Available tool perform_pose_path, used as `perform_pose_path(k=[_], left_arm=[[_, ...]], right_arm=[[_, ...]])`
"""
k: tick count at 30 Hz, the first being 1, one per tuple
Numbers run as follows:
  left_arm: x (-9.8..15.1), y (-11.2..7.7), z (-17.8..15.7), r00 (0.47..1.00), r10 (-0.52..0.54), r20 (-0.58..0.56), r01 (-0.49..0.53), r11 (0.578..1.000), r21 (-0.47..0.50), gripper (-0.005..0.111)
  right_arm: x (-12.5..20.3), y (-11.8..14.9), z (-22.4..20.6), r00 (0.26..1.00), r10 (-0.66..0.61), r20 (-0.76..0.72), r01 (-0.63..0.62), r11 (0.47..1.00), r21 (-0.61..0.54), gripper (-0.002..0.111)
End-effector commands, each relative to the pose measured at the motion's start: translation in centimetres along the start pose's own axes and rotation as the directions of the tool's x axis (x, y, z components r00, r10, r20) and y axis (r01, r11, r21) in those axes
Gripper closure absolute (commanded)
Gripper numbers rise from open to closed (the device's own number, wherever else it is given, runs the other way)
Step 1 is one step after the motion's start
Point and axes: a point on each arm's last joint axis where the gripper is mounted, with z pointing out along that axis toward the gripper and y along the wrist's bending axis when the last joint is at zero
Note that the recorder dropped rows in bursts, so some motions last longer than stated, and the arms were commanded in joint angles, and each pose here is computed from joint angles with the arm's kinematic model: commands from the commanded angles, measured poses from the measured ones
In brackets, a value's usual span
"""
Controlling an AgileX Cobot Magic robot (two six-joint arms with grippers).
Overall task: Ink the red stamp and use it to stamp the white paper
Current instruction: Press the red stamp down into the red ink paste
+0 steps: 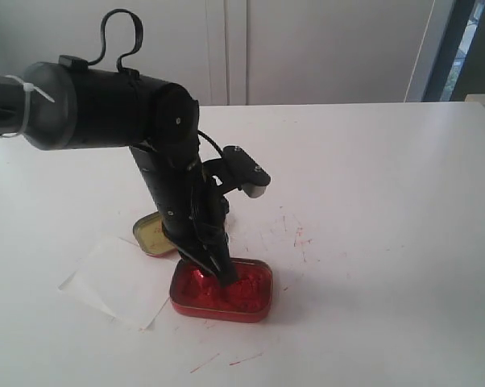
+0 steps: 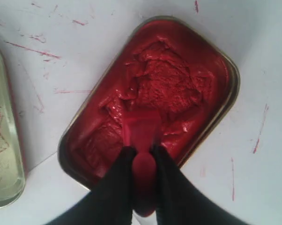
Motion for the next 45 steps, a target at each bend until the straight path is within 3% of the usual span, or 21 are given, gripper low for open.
perform_pose_path(k=[1,10,39,45], left_arm=[[-0.4,-0.3,-0.8,1.000,-0.010,0.011,0.009,1.000,0.011,0.107],[-1.4,-1.7,1.9,1.000,0.009,0.022,-0.010,0.998,0.061,0.107],[-0.2,-1.3,10.2,0.987,-0.005,-0.159,0.023,0.993,0.113,0.107],[-0.1,-1.3,10.4,0.986,-0.002,-0.169,0.021,0.993,0.114,0.107]], right_arm=[[0.0,0.0,0.0,1.000,-0.004,0.013,0.004,1.000,-0.005,0.108],[0.0,0.0,0.0,1.000,-0.004,0.013,0.004,1.000,-0.005,0.108],[0.0,0.0,0.0,1.000,-0.004,0.013,0.004,1.000,-0.005,0.108],[0.0,0.0,0.0,1.000,-0.004,0.013,0.004,1.000,-0.005,0.108]])
